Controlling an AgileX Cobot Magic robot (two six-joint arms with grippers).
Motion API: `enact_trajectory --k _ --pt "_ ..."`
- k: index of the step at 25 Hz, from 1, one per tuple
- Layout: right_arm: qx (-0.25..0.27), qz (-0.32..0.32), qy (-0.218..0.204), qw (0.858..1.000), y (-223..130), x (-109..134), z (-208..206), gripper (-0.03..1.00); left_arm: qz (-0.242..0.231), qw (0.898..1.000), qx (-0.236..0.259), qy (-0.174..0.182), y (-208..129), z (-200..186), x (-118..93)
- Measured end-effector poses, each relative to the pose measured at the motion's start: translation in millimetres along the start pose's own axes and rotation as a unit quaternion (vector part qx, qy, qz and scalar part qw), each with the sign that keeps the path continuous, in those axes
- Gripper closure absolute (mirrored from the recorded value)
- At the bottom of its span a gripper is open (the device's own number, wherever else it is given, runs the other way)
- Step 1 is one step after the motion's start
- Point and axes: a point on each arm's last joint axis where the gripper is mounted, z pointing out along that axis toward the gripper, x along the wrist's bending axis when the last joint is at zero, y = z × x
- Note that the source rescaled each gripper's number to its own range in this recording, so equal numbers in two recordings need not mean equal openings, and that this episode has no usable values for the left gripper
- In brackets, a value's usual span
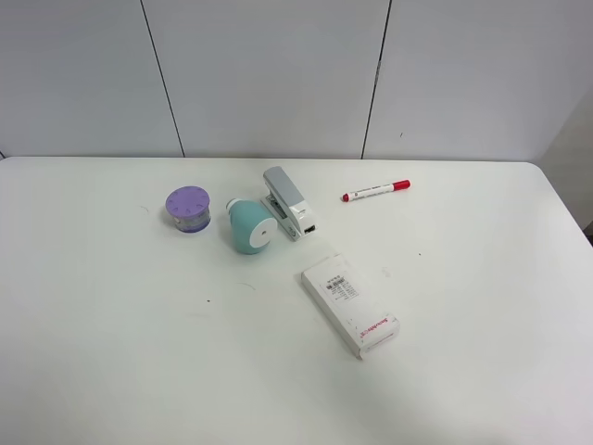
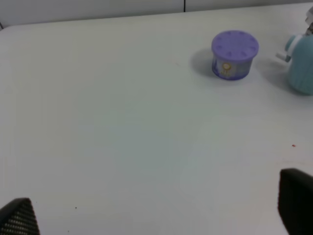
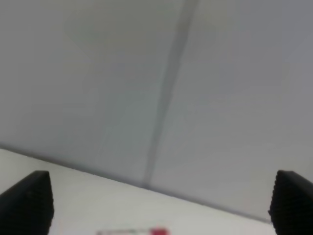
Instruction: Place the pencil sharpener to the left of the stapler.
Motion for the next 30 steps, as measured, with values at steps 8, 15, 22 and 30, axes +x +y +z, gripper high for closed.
enact_trajectory --k 8,15,22,30 --pt "0.034 0.067 -0.118 0.990 -125 -41 -102 0.34 0.000 1.000 0.000 0.000 0 0 0" --pt "0.045 0.109 -0.123 0.985 -257 -13 -134 0.34 0.000 1.000 0.000 0.000 0 0 0" --pt "0.063 0.146 -0.124 0.979 -334 -1 -123 0.34 0.000 1.000 0.000 0.000 0 0 0" --pt "0.068 0.154 -0.123 0.978 -365 2 -110 0.34 0.000 1.000 0.000 0.000 0 0 0"
